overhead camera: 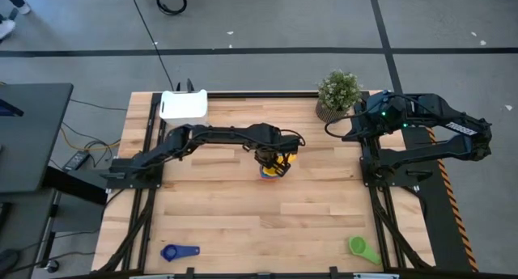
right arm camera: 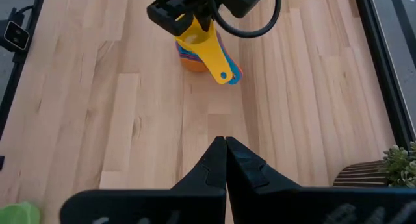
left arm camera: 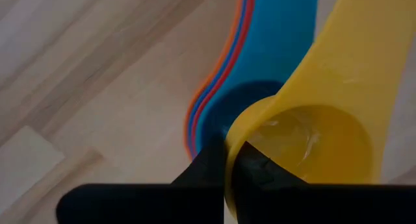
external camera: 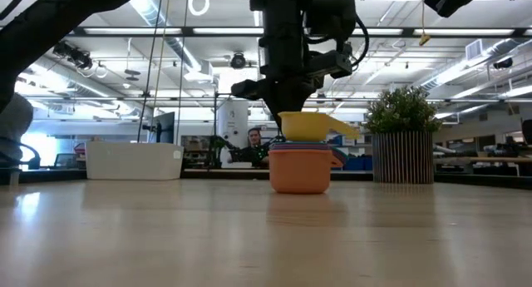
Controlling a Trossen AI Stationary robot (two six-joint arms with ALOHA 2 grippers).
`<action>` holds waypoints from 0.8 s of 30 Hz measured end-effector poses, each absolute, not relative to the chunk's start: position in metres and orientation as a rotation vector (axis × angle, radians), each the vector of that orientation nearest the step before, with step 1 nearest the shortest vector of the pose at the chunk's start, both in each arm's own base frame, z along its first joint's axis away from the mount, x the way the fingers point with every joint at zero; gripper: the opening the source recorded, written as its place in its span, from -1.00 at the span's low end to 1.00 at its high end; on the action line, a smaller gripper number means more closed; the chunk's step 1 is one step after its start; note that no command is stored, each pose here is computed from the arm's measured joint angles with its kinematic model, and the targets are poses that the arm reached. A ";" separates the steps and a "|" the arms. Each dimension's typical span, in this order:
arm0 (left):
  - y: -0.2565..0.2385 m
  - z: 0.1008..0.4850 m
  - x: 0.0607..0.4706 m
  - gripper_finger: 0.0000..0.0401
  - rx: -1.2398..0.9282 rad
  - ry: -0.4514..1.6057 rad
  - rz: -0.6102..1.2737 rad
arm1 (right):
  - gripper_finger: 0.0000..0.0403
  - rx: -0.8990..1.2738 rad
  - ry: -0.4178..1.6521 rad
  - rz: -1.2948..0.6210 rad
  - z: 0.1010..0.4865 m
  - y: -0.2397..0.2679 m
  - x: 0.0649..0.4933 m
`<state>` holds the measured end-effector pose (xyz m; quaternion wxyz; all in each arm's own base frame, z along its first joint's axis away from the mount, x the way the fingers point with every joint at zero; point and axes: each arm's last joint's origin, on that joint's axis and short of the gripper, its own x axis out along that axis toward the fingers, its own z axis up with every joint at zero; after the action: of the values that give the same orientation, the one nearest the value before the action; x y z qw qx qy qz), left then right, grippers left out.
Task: Nest measuring cups in basket
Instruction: Stack the yellow measuring cup on top of the light blue measuring cup
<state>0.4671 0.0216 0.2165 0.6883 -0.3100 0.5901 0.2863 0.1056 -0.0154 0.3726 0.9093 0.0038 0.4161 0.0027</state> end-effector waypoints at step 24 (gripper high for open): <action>0.018 0.202 0.472 -0.61 -0.713 1.390 0.534 | -0.99 0.006 0.859 0.007 0.373 -0.015 0.106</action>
<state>0.4717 0.0176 0.2021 0.6783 -0.3172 0.6187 0.2375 0.1056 -0.0154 0.3726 0.9092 0.0030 0.4163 0.0032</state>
